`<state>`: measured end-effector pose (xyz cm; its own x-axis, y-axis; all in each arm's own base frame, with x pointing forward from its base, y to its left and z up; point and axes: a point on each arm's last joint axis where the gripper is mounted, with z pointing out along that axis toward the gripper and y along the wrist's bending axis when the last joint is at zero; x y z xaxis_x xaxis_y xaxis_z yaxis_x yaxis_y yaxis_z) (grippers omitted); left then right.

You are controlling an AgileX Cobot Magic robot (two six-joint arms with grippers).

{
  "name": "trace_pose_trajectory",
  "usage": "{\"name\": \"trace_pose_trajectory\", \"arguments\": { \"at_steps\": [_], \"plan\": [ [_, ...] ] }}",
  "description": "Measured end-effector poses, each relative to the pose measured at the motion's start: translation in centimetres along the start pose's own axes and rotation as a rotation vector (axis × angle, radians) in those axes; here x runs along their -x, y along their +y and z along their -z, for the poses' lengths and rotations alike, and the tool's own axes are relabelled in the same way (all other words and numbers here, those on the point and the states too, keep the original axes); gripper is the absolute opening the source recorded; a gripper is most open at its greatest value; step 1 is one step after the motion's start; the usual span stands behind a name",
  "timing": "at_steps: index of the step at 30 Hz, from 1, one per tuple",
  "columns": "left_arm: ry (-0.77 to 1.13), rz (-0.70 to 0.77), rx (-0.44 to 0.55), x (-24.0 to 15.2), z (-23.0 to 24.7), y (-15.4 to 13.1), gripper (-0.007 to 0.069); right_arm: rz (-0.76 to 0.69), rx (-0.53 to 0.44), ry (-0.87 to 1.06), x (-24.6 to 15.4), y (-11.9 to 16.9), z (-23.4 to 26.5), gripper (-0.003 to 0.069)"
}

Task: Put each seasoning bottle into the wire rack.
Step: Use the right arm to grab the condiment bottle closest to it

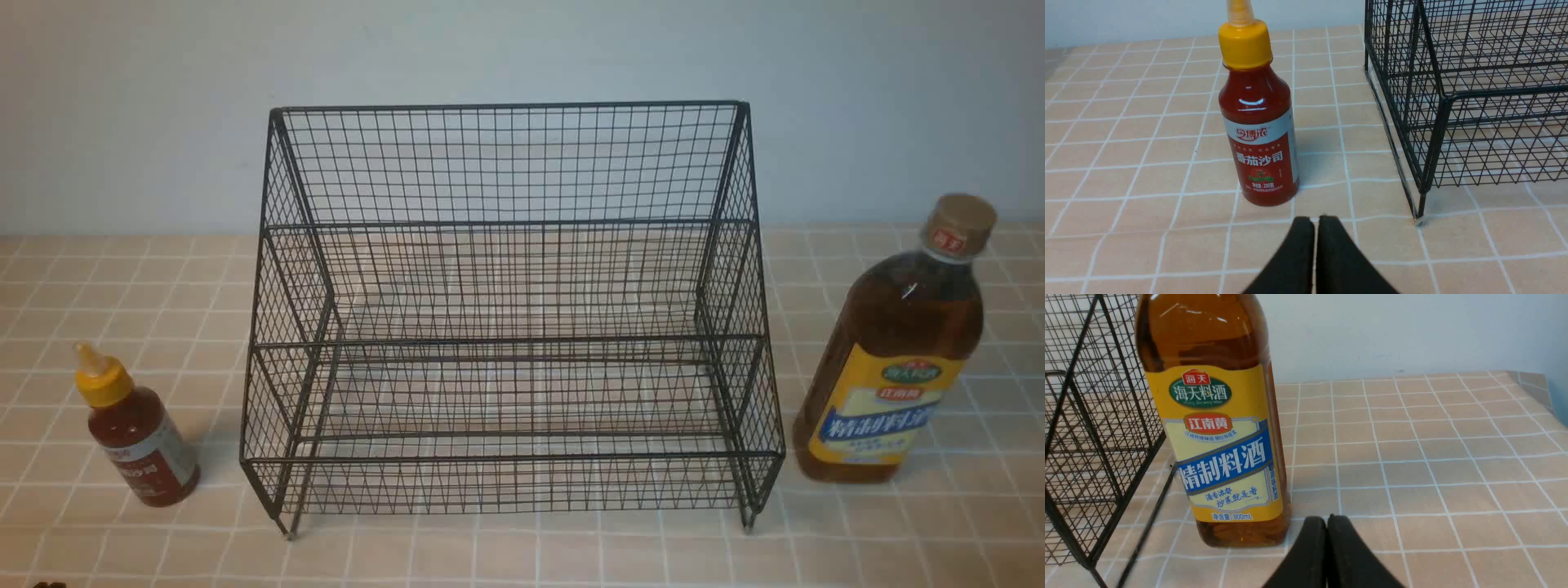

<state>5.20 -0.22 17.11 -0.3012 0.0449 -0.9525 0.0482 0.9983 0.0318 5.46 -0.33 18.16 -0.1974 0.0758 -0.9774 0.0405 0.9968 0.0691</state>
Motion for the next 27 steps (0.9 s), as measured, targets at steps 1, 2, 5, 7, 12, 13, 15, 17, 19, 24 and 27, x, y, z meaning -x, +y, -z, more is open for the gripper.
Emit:
{"name": "trace_pose_trajectory", "arguments": {
  "at_steps": [1,2,5,7,12,13,15,17,19,24,27],
  "plan": [
    [0.0,0.0,0.0,0.0,0.0,0.0,-0.0007,0.0,0.0,0.0,0.0,0.0,0.0,-0.0013],
    [0.0,0.0,0.0,0.0,0.0,0.0,-0.0007,0.0,0.0,0.0,0.0,0.0,0.0,-0.0013],
    [0.0,0.0,0.0,0.0,0.0,0.0,-0.0007,0.0,0.0,0.0,0.0,0.0,0.0,-0.0013],
    [0.0,0.0,0.0,0.0,0.0,0.0,-0.0007,0.0,0.0,0.0,0.0,0.0,0.0,-0.0013],
    [0.0,0.0,0.0,0.0,0.0,0.0,-0.0007,0.0,0.0,0.0,0.0,0.0,0.0,-0.0013],
    [0.0,0.0,0.0,0.0,0.0,0.0,-0.0007,0.0,0.0,0.0,0.0,0.0,0.0,-0.0013],
    [0.0,0.0,0.0,0.0,0.0,0.0,-0.0007,0.0,0.0,0.0,0.0,0.0,0.0,-0.0013],
    [0.0,0.0,0.0,0.0,0.0,0.0,-0.0007,0.001,0.0,0.0,0.0,0.0,0.0,-0.0013],
    [0.0,0.0,0.0,0.0,0.0,0.0,-0.0007,0.005,-0.001,0.0,0.0,-0.01,0.0,-0.0013],
    [0.0,0.0,0.0,0.0,0.0,0.0,-0.0007,-0.001,0.005,-0.021,0.16,0.04,-0.01,-0.0013],
    [0.0,0.0,0.0,0.0,0.0,0.0,-0.0007,-0.065,0.04,-0.105,0.78,0.32,-0.01,-0.0013]
  ]
}}
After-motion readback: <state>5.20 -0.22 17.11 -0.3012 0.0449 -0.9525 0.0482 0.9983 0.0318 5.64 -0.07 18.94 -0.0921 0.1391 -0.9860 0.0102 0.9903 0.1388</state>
